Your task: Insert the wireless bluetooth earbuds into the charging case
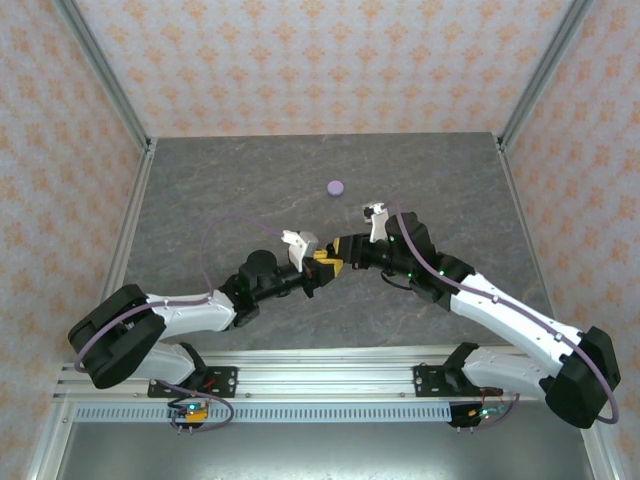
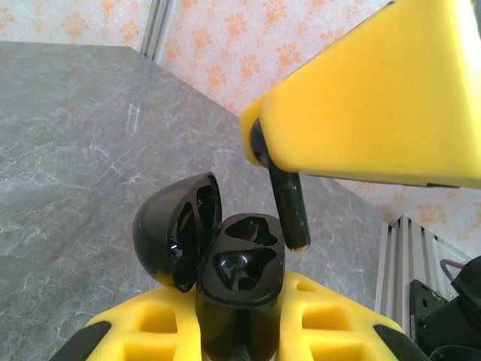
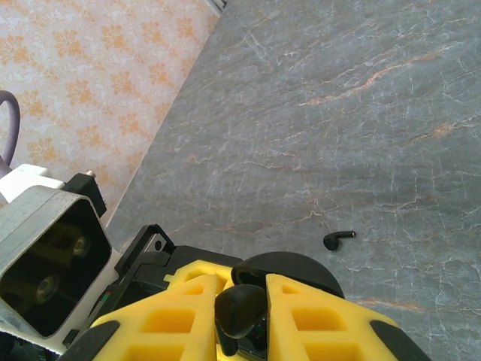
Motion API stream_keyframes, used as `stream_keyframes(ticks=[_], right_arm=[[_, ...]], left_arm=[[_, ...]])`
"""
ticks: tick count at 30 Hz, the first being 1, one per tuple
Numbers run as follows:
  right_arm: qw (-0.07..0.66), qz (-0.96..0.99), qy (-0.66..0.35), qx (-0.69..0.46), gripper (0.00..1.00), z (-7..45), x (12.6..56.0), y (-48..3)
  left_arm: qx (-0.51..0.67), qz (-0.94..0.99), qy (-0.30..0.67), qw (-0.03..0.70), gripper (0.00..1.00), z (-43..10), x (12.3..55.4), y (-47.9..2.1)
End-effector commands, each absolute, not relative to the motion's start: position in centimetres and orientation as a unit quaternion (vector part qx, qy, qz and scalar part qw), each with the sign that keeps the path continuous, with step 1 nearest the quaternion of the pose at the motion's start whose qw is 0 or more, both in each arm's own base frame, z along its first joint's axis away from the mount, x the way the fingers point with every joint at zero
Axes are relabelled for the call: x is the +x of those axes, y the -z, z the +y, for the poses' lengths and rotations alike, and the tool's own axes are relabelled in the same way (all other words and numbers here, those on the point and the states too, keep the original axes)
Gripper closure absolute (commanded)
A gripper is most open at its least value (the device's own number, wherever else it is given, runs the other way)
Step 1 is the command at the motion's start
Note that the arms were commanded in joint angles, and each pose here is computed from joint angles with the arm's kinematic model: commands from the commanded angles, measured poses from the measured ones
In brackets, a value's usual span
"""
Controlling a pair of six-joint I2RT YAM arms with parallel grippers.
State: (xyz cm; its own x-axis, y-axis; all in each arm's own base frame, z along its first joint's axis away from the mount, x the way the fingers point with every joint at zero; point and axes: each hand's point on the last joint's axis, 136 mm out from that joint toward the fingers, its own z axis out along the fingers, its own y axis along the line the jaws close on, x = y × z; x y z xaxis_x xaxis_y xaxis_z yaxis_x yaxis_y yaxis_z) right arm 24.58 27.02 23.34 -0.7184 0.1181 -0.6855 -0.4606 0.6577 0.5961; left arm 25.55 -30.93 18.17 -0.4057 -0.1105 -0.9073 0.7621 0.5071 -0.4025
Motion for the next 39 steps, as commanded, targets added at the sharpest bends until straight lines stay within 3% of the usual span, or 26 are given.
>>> stream_keyframes(ticks=[1,21,29,39], right_arm=[[0.383,0.817,-0.415,-0.116,0.80,27.6,24.7,-25.6],[0.372,0.826,-0.406,-0.123,0.80,27.3,24.2,-24.4],[0.349,0.825,-0.417,-0.151,0.73,28.1,23.1,-24.2],[0.344,0.831,-0.409,-0.157,0.73,28.1,23.0,-24.0]], left_arm=[[0.239,0.683,0.464,0.512,0.84,-31.7,25.2,-21.1],[0.226,0.687,0.452,0.522,0.84,-31.0,25.4,-22.0],[0.228,0.685,0.455,0.522,0.84,-31.0,25.4,-22.2],[0.236,0.687,0.447,0.522,0.84,-30.9,25.3,-22.1]])
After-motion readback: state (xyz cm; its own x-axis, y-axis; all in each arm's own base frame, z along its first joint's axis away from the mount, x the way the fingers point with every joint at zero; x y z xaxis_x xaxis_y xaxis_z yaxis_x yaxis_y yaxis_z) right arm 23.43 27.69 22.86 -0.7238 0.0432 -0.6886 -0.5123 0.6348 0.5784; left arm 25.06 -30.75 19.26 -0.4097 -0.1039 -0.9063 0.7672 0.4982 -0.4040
